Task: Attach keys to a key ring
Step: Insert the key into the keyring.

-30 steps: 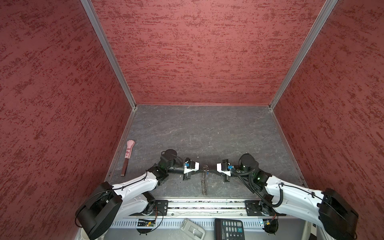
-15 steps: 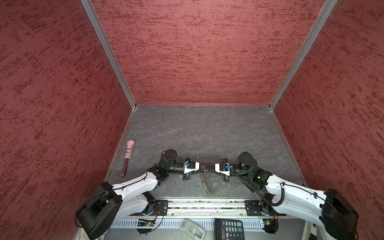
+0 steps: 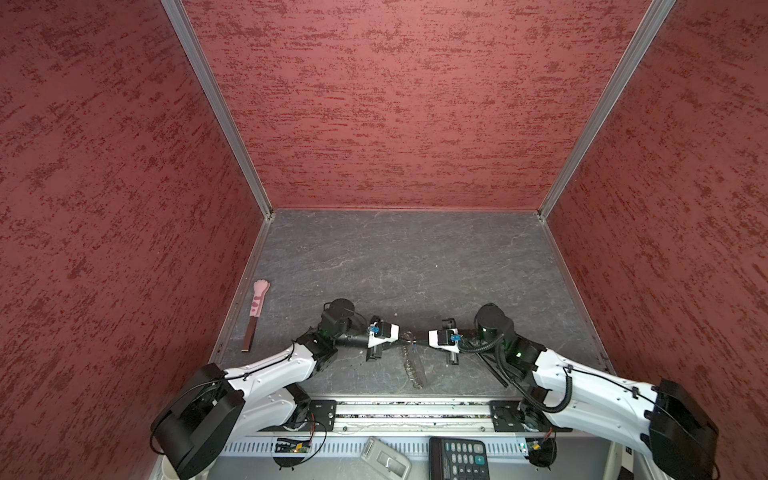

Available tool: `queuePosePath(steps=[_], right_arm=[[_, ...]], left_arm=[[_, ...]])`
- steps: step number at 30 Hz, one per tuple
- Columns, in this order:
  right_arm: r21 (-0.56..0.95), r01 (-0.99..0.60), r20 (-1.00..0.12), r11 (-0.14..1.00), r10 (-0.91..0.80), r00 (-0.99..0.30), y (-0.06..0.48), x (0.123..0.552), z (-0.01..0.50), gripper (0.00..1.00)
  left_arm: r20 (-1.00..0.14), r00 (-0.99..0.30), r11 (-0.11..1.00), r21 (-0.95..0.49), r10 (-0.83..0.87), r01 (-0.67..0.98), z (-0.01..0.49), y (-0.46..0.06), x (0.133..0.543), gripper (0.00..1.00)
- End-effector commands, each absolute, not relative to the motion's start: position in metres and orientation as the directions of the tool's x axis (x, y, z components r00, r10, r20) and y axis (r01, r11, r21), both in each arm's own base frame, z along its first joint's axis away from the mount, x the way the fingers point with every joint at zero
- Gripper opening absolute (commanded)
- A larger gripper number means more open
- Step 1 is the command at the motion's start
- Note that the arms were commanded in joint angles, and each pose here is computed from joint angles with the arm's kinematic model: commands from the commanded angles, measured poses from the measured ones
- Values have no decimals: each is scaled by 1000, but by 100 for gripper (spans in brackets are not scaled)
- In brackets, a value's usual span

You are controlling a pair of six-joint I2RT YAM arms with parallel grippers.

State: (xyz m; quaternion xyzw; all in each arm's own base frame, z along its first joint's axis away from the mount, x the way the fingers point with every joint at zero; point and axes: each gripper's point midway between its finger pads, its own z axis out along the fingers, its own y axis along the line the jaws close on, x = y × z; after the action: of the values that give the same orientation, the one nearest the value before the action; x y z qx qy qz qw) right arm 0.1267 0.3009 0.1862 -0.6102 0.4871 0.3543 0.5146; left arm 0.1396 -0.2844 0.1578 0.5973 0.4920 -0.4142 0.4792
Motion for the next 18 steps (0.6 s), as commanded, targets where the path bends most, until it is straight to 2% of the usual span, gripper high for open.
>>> queuePosePath(steps=[1,7,18], right_arm=[[-326,-943,-918,-67,-215,333,308,112,192,0],[-352,-933,-896,-70,-261,358,310,113,186,0],[-321,-944,-902,-79,-279,330,313,113,187,0]], left_arm=[[-965,193,-44,188,179,981,169,-291,145,0],[-966,189,-36,186,176,982,172,-291,146,0],[-964,175,-40,170,202,985,171,-290,145,0]])
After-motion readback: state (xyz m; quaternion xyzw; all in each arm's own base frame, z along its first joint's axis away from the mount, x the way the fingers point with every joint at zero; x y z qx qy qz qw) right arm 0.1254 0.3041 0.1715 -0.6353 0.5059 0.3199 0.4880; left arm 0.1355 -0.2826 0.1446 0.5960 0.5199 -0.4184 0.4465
